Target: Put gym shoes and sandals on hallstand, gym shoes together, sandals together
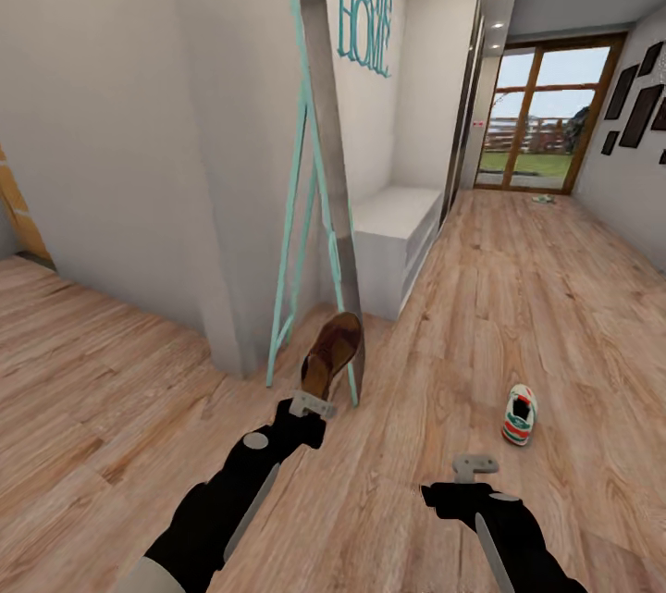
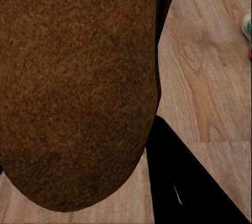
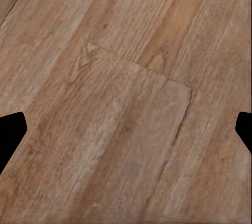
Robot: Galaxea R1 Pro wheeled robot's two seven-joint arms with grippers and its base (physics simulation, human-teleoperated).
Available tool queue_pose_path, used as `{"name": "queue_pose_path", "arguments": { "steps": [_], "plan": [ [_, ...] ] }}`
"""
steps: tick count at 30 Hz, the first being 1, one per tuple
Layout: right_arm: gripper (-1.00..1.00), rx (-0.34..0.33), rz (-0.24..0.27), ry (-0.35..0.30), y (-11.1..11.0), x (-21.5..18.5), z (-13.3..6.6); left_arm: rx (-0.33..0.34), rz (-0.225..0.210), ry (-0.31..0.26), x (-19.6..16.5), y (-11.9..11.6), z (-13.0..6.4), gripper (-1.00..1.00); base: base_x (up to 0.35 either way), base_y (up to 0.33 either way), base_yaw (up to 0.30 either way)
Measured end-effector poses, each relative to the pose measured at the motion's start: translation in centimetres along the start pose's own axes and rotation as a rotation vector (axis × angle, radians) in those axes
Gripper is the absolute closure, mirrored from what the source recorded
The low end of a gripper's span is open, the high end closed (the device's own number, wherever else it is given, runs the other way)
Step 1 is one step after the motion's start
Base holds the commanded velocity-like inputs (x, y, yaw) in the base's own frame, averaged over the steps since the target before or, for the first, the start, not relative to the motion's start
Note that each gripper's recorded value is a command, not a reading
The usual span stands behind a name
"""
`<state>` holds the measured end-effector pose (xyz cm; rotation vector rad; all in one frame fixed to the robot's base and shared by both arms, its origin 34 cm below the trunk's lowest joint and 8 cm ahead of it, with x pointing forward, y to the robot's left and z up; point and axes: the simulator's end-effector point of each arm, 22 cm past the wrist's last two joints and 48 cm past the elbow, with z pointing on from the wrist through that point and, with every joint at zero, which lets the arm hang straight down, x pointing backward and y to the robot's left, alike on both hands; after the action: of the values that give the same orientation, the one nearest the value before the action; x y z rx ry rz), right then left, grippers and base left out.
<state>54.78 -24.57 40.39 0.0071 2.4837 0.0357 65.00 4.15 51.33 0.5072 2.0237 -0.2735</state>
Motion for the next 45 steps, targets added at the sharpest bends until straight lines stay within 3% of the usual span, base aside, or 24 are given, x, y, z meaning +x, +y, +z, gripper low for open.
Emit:
{"name": "queue_pose_path", "arguments": {
  "steps": [4, 12, 16, 20, 34, 45],
  "plan": [
    [-1.00, 0.000, 0.000, -0.002, 0.0, -0.1, -0.1, 0.024, 0.032, 0.002, 0.1, -1.3, 0.0, 1.00, 0.000, 0.000, -0.291],
    [-1.00, 0.000, 0.000, -0.007, 0.0, -0.3, -0.2, 0.052, 0.041, 0.000, -0.1, -2.2, -0.1, 1.00, 0.000, 0.000, -0.291],
    [-1.00, 0.000, 0.000, -0.009, 0.0, -0.4, -0.3, 0.143, 0.042, 0.000, -0.1, -4.2, -0.4, 1.00, 0.000, 0.000, -0.291],
    [-1.00, 0.000, 0.000, -0.012, 0.0, -0.4, -0.3, 0.167, 0.040, -0.006, -0.4, -4.8, -0.5, 1.00, 0.000, 0.000, -0.291],
    [-1.00, 0.000, 0.000, -0.013, 0.0, -0.5, -0.4, 0.203, -0.006, -0.152, -5.1, -6.9, -0.7, 1.00, 0.000, 0.000, -0.282],
    [-1.00, 0.000, -0.001, -0.014, 0.0, -0.5, -0.4, 0.204, -0.007, -0.171, -5.5, -6.9, -0.8, 1.00, 0.132, 0.000, -0.088]
  ]
}}
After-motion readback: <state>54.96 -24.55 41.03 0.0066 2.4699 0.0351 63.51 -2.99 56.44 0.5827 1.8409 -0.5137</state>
